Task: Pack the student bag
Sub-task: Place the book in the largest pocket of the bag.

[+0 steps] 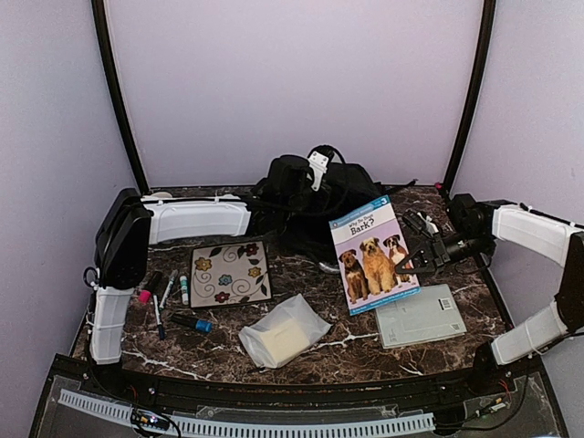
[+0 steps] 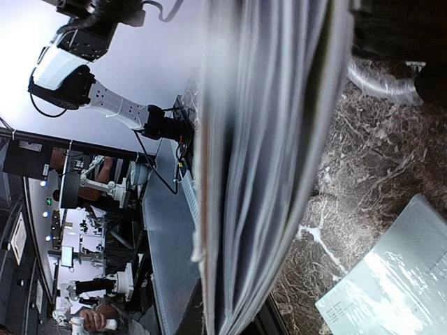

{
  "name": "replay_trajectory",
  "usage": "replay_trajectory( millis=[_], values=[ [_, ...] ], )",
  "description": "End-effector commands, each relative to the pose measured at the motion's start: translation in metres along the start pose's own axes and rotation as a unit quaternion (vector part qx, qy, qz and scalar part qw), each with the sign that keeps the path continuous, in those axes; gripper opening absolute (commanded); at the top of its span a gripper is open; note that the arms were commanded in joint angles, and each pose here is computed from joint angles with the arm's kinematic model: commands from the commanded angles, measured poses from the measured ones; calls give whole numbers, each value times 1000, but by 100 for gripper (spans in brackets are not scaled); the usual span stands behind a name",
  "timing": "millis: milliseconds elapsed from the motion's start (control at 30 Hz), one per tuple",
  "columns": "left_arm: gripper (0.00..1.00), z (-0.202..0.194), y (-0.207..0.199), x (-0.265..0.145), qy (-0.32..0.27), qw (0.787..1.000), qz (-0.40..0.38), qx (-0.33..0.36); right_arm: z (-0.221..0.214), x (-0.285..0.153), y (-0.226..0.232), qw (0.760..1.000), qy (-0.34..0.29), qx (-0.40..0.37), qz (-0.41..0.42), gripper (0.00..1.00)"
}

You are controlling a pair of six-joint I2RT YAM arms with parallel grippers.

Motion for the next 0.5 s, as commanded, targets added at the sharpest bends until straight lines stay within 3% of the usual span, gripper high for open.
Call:
replay_trajectory(
  millis=[0, 267, 333, 467],
  values=[
    [0, 80, 38, -33, -96, 994, 26, -51, 11, 9, -4, 1000, -5, 8, 23, 0],
    [0, 84, 22, -56, -114, 990, -27, -77, 56, 31, -43, 1000, 3, 19, 0, 0],
    [0, 87, 15, -63, -118, 989, -43, -77, 61, 42, -53, 997, 27, 57, 33, 0],
    [0, 88, 2, -73, -122, 989, -53, -61, 82, 54, -55, 995, 55, 63, 56, 0]
  ],
)
Point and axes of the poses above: each gripper's point midway between its finger pads, its own x axis out along the fingers, its own y axis along the line the jaws close on, z = x × y, the point moved 1 cm from there along -x, back along the fingers, and after that the axes turned 10 degrees about x, right-handed, at the moved point
